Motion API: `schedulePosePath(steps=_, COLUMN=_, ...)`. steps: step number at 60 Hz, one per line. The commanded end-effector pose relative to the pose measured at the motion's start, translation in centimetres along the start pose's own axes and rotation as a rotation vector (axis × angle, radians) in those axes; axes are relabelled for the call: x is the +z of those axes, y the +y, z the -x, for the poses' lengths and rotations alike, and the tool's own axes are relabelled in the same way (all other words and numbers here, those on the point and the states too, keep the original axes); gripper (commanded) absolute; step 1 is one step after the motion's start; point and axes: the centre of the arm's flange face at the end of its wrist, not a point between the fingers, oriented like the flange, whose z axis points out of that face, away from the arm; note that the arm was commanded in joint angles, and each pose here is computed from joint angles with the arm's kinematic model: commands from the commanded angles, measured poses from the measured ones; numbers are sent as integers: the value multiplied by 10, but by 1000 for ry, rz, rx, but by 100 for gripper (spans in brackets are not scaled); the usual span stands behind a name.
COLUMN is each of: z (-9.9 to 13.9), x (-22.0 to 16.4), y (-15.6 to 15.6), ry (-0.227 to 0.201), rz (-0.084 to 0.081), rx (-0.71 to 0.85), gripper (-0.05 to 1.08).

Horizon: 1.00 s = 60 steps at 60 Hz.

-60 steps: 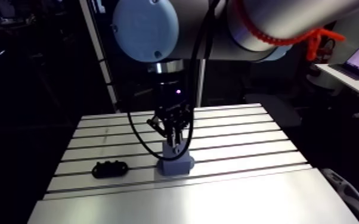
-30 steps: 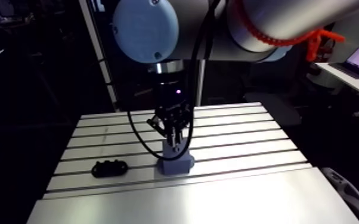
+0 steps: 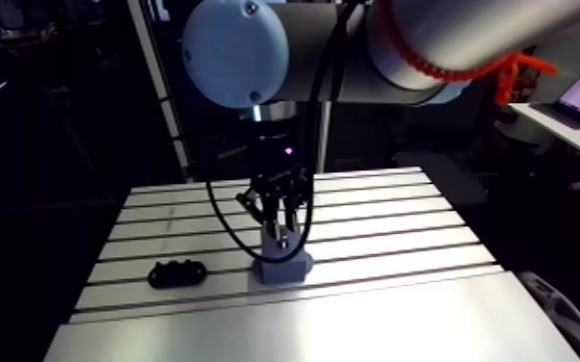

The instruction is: Pick up the M10 bolt and insert it into the hex recess until seated.

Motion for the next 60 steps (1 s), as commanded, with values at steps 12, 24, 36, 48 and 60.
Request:
schedulePosePath(steps=12, z=1, x=0, y=-1, ry=11, rz=-11, rx=-12, gripper=0)
schedulePosePath(steps=24, z=1, x=-3, y=0, ry=18, rz=-3, rx=-8, gripper=0)
schedulePosePath(steps=36, z=1, x=-4, y=0, ry=29, rz=8, rx=-7, gripper=0)
schedulePosePath(steps=48, z=-3, x=-17, y=2, ry=66, rz=8, rx=8, gripper=1)
schedulePosePath(steps=60, z=-3, x=-38, y=1, ry=120, rz=6, rx=110, gripper=72)
